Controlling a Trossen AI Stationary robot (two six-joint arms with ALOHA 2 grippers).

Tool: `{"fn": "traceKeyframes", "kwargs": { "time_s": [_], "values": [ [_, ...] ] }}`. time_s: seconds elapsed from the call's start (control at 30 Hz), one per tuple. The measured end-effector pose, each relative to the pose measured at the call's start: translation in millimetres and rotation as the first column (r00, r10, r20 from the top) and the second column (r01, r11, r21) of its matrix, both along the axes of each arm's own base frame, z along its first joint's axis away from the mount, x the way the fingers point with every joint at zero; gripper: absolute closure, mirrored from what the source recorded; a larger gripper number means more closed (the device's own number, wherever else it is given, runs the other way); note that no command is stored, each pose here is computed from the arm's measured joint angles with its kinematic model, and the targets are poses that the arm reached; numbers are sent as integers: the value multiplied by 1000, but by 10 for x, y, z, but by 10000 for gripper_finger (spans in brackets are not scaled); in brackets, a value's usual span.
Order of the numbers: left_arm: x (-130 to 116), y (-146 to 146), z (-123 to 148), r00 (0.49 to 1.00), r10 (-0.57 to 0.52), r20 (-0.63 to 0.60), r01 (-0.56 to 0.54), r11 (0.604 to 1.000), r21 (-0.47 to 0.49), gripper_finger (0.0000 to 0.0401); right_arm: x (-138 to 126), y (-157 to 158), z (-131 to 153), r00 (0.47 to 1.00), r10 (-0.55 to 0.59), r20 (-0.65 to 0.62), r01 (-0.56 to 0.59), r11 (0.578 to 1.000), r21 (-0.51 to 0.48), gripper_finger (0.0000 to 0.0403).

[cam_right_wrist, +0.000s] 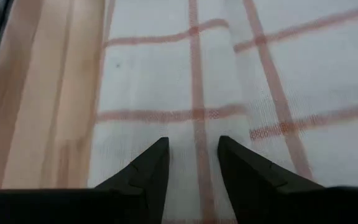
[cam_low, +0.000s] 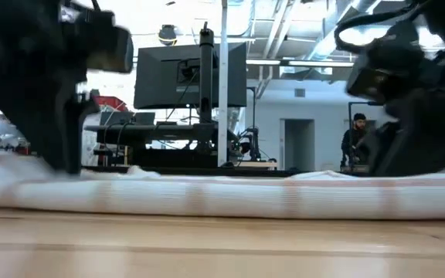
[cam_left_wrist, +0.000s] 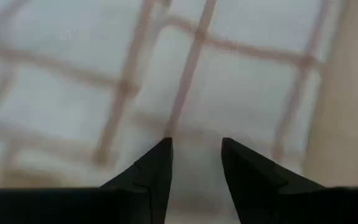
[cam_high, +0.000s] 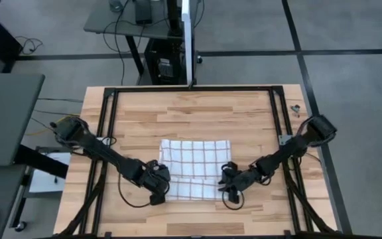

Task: Roll towel
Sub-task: Roll the white towel

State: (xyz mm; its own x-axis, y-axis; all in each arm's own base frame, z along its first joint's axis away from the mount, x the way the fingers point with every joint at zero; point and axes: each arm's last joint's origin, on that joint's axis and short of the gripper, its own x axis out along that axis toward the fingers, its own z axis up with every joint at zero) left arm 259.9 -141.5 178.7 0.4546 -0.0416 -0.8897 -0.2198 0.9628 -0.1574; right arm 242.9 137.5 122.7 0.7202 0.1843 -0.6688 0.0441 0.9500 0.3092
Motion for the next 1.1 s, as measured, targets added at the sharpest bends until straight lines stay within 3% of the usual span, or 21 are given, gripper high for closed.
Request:
{"fn": "traceKeyframes", "kwargs": {
  "time_s": [0.23,0.43,0.57,0.93,1.1],
  "values": [
    [-253,165,434,998,36,48,-35,999,-34,279,-243,-100,575,997,-29,66,24,996,84,269],
    [-156,232,605,978,15,209,-2,998,-62,279,-282,-143,823,984,-88,156,55,977,204,269],
    [-99,252,634,966,-2,259,17,998,-57,279,-268,-173,824,980,-149,132,110,959,260,269],
    [-89,235,455,976,35,214,-20,997,-72,279,-244,24,511,993,-112,21,105,971,213,269],
    [-53,191,338,980,-5,198,14,999,-43,279,-221,148,357,998,-65,12,61,981,182,269]
  ]
}}
